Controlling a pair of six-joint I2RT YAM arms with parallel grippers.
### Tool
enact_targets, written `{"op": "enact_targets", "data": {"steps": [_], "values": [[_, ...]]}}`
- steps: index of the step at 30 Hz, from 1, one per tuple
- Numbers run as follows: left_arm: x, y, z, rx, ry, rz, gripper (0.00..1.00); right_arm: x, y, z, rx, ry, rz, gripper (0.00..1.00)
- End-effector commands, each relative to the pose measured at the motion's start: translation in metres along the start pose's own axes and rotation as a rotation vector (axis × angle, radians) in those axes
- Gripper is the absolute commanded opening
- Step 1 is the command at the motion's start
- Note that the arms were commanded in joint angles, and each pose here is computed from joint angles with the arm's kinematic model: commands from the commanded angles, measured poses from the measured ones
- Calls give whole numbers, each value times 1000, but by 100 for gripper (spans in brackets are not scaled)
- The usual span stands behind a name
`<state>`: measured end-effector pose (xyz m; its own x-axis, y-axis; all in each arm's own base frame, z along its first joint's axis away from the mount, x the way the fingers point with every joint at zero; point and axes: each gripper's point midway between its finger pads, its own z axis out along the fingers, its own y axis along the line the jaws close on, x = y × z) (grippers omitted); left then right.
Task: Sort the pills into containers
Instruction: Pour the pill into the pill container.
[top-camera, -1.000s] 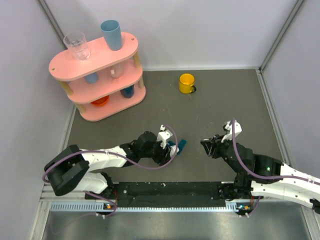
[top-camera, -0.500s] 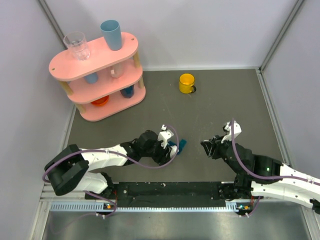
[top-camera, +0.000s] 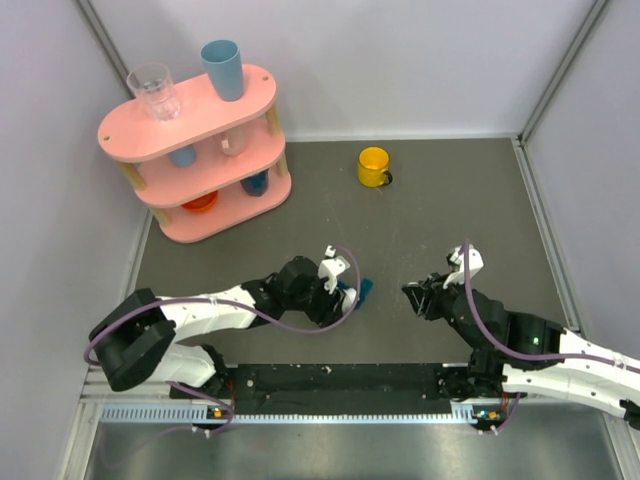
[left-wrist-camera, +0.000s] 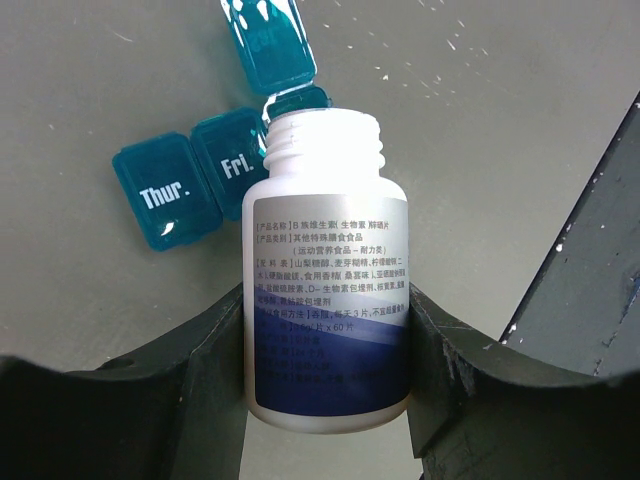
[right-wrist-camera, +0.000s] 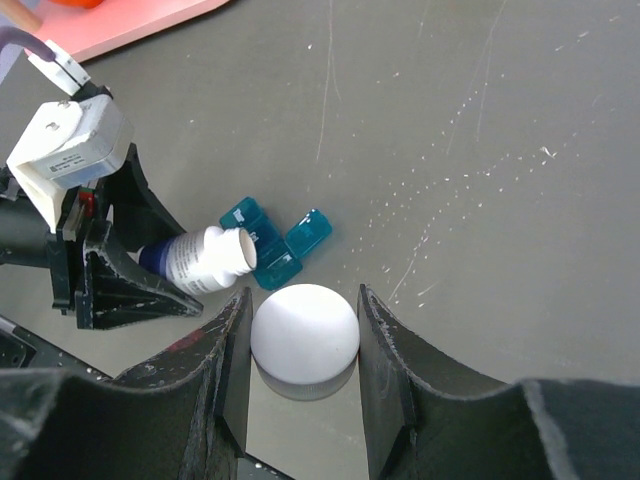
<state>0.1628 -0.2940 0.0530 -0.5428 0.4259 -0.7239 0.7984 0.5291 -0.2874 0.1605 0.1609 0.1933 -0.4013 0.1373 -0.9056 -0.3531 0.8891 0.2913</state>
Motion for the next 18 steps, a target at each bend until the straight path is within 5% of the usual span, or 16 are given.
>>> {"op": "enact_targets", "data": {"steps": [1, 18], "values": [[-24, -2, -1, -3, -47, 34, 0, -5, 1, -1, -8, -24, 35, 0], [-22, -2, 5, -20, 1, 46, 0, -3, 0, 0, -6, -20, 35, 0]]}}
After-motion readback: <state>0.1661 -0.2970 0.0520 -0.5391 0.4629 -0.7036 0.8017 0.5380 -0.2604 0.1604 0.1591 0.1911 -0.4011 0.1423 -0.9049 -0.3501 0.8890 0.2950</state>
